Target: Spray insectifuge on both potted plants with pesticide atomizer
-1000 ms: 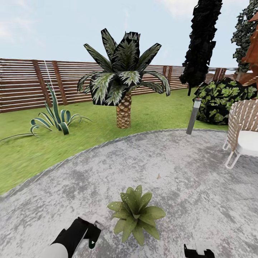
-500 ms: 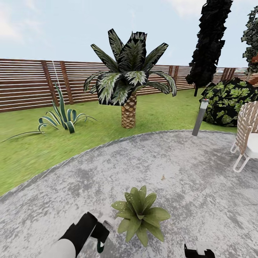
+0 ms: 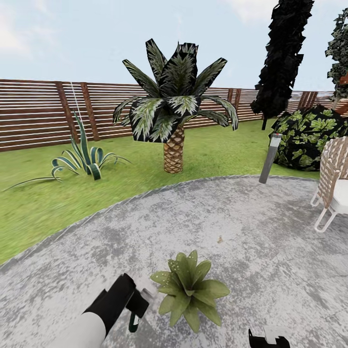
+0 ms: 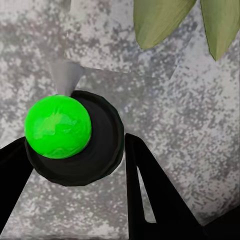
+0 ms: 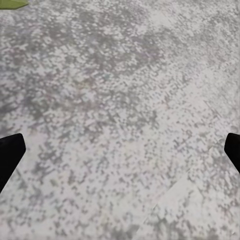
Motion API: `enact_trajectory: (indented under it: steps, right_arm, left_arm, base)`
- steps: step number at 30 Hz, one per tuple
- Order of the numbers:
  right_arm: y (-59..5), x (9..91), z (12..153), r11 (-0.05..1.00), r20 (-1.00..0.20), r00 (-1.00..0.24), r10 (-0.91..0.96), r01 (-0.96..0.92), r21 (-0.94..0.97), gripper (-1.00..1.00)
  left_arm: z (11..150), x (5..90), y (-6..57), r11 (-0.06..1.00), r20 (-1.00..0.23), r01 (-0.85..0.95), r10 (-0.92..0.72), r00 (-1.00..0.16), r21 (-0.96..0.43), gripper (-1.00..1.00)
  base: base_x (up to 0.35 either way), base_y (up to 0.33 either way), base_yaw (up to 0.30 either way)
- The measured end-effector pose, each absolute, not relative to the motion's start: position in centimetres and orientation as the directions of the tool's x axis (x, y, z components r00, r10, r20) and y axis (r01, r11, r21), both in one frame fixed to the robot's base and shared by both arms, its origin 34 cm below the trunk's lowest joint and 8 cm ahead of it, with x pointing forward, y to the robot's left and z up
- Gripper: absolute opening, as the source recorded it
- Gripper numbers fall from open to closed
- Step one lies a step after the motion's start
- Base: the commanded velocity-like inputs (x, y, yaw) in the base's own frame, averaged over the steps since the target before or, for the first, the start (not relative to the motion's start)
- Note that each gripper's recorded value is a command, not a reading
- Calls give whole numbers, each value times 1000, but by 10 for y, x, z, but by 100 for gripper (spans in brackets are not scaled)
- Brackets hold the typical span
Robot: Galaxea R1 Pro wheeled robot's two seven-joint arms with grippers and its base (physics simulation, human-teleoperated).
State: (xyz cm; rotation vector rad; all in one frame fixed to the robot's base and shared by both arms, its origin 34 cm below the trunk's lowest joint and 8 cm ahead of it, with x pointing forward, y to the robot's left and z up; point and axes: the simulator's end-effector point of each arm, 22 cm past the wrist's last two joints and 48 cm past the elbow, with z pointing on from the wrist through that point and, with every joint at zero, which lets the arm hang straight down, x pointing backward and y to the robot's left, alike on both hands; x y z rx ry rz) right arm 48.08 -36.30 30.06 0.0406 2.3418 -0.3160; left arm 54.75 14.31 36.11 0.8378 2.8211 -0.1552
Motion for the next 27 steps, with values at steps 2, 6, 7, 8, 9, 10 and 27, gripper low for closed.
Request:
enact_trajectory:
  steps: [2,6,7,8,9,10,27]
  right_arm:
    - [-363,481,301,969,-700,-711,-64,123,-215,100]
    - [-366,481,302,968,-701,-710,-67,124,-218,100]
    - [-367,481,302,968,-701,-710,-68,124,-220,100]
    - [-368,481,302,967,-701,-710,-69,125,-221,100]
    - [-370,481,302,967,-701,-710,-70,126,-223,100]
    - [-371,481,302,966,-701,-709,-71,126,-225,100]
    - [-375,483,305,964,-707,-704,-70,134,-229,100]
  left_arm:
    - [358,544,146,833,-206,552,534,-820,-40,-100]
    - [351,537,157,835,-190,549,533,-824,-38,-100]
    - [348,533,161,837,-182,547,532,-827,-38,-100]
    - [346,531,163,838,-178,545,531,-829,-39,-100]
    - [344,528,164,838,-174,544,530,-830,-40,-100]
    - [343,527,165,839,-172,543,530,-831,-41,-100]
    - [321,499,158,818,-200,571,550,-811,-67,-100]
  base:
    - [0,0,0]
    - [0,0,0]
    - [0,0,0]
    - [0,0,0]
    - [0,0,0]
    - [0,0,0]
    - [0,0,0]
